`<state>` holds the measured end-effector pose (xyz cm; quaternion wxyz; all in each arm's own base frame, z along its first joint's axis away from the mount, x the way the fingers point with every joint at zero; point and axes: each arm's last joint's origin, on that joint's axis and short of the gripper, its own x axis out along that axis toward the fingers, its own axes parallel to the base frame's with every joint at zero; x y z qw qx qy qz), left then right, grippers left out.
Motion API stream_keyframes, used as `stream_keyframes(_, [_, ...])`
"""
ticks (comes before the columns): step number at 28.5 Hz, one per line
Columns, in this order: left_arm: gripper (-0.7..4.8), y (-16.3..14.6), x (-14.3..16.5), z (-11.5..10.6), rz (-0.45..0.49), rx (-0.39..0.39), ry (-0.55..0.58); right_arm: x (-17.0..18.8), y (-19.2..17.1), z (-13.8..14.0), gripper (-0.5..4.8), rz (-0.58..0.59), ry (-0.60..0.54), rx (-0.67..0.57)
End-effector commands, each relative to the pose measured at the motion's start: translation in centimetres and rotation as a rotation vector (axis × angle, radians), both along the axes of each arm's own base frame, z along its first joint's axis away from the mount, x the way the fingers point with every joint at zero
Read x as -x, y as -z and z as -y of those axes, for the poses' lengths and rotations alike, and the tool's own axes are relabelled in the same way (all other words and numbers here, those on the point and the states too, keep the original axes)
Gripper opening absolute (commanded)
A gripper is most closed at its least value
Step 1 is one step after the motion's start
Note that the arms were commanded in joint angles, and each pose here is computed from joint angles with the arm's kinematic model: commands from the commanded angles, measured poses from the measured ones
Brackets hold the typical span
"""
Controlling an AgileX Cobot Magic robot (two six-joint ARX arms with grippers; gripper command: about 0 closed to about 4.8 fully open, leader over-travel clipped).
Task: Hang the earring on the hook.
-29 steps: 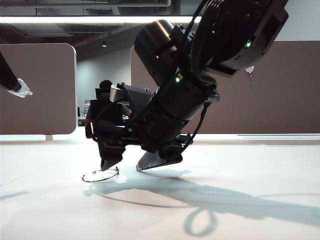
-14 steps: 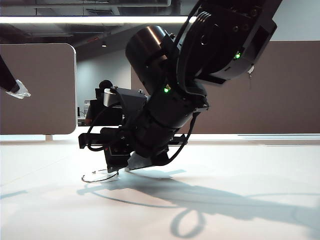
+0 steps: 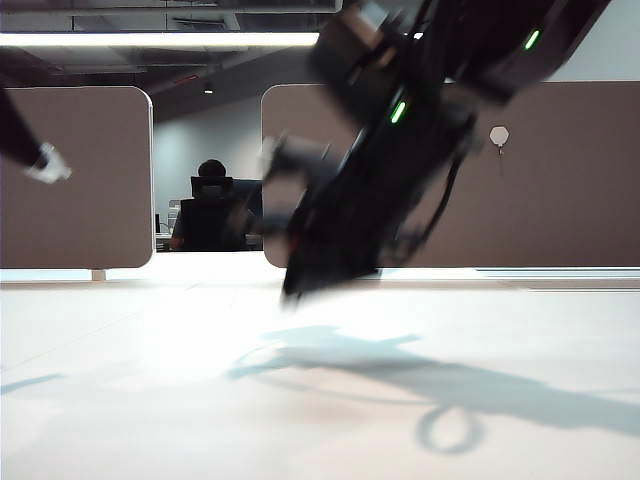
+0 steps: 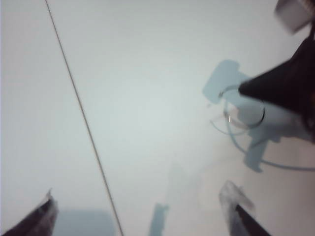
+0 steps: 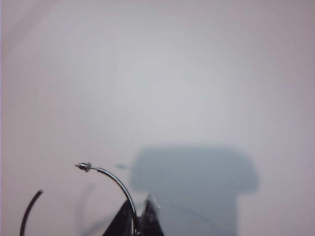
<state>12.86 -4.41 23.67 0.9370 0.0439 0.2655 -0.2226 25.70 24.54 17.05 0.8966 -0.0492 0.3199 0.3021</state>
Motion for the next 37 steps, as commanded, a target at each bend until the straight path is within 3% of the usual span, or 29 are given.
stream_keyframes(1, [4.79,-1.5,-0.6,0.3,0.134,0.078,0.020,-2.2,-7.9,3.1,-0.07,0.287,0.054,-0.085])
stream_keyframes(6, [4.79,-3.7,-1.8,0.7,0.310,0.209,-0.004,-6.4,-17.6,11.3,-0.07,0.616,0.236,-0.010])
stream_keyframes(8, [4.79,-4.8,-3.3,1.2,0.290,0.247,-0.003,-8.8,-20.4,15.1,-0.07,0.699,0.313,0.029])
stream_keyframes(12, [4.79,-7.5,-7.8,2.7,0.253,0.252,0.028,-14.4,-22.7,20.3,-0.07,0.808,0.381,0.105])
stream_keyframes(15, [4.79,-8.7,-11.3,3.8,0.224,0.261,0.031,-19.0,-22.0,22.6,-0.07,0.837,0.412,0.197])
stream_keyframes(18, [4.79,-8.6,-14.2,4.7,0.261,0.277,0.050,-23.0,-20.5,23.9,-0.06,0.876,0.397,0.334])
stream_keyframes(24, [4.79,-6.4,-16.4,5.4,0.176,0.256,0.048,-27.7,-17.1,26.3,-0.06,0.894,0.394,0.479])
stream_keyframes(30, [4.79,-6.2,-16.5,5.8,0.177,0.255,0.055,-30.7,-14.0,28.1,-0.06,0.932,0.351,0.473])
stream_keyframes(37, [4.79,-5.9,-16.4,5.8,0.142,0.241,0.053,-31.8,-12.5,27.8,-0.06,1.006,0.303,0.442])
